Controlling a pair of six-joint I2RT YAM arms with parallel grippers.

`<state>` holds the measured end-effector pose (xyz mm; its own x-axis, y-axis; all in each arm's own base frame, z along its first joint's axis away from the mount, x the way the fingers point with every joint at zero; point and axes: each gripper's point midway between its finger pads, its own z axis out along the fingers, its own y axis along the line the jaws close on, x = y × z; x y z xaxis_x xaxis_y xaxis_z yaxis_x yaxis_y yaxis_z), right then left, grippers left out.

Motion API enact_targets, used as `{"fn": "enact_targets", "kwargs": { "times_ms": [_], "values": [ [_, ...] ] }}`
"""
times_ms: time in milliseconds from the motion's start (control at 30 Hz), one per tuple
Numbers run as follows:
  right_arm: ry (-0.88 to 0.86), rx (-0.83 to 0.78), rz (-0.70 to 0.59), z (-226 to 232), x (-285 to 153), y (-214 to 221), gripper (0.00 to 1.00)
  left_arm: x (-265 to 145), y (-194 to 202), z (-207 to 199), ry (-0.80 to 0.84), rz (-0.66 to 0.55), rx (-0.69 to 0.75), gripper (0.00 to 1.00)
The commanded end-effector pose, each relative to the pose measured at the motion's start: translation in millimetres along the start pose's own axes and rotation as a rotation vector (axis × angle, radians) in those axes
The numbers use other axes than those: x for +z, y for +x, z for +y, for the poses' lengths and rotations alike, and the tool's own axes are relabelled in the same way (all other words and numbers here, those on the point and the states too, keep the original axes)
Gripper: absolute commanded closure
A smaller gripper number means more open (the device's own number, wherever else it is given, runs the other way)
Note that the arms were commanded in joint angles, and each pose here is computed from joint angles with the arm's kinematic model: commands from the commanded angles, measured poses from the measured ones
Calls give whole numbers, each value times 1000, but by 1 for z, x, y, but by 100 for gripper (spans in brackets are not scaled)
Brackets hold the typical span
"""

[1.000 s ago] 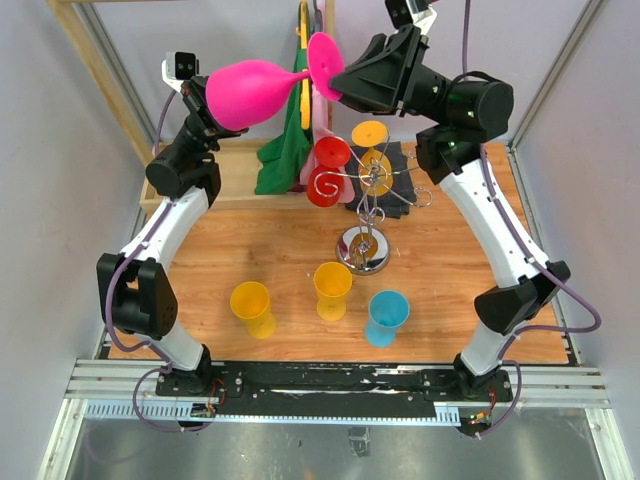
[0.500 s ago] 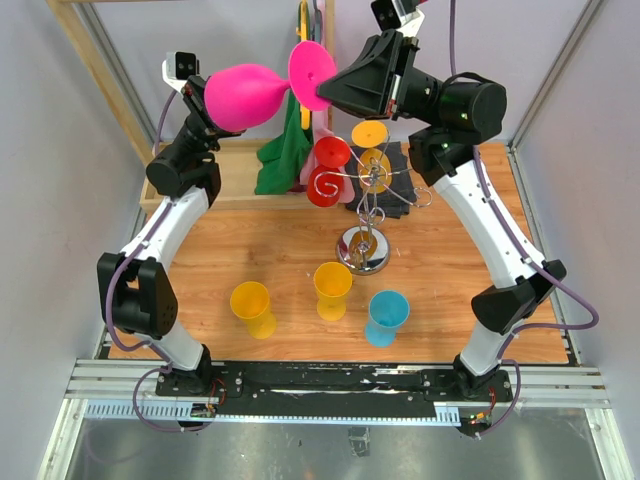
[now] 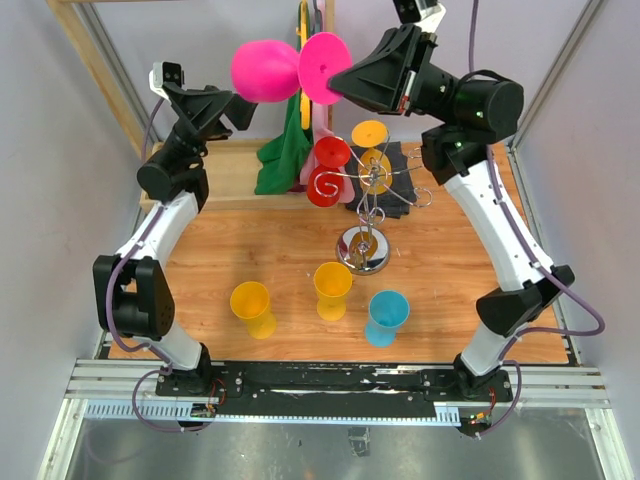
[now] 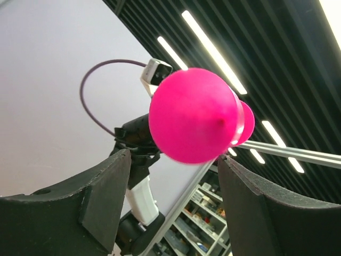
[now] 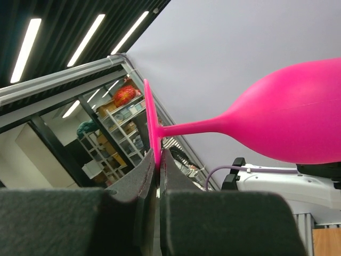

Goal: Place the wine glass upside down on the wine glass rack

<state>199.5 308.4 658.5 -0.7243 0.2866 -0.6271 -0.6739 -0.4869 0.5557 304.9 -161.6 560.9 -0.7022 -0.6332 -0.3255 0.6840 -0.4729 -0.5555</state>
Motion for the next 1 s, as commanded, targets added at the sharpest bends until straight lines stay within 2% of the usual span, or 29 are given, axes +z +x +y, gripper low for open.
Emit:
{"fn": "enact_targets", "kwargs": {
  "times_ms": [0,200,467,967],
  "values": [
    [5,-177,-30,41,-9,-8,99,-18,34,-48,144,128,88,29],
    [188,-326,-67,41,-34,-24,99,-19,38,-49,131,149,101,29],
    [526,-441,-228,26,-112,-64,99,-15,44,-59,142,168,119,30],
    [892,-363,-420,-60,-254,-117,99,-13,54,-66,110,194,146,31]
  ]
}}
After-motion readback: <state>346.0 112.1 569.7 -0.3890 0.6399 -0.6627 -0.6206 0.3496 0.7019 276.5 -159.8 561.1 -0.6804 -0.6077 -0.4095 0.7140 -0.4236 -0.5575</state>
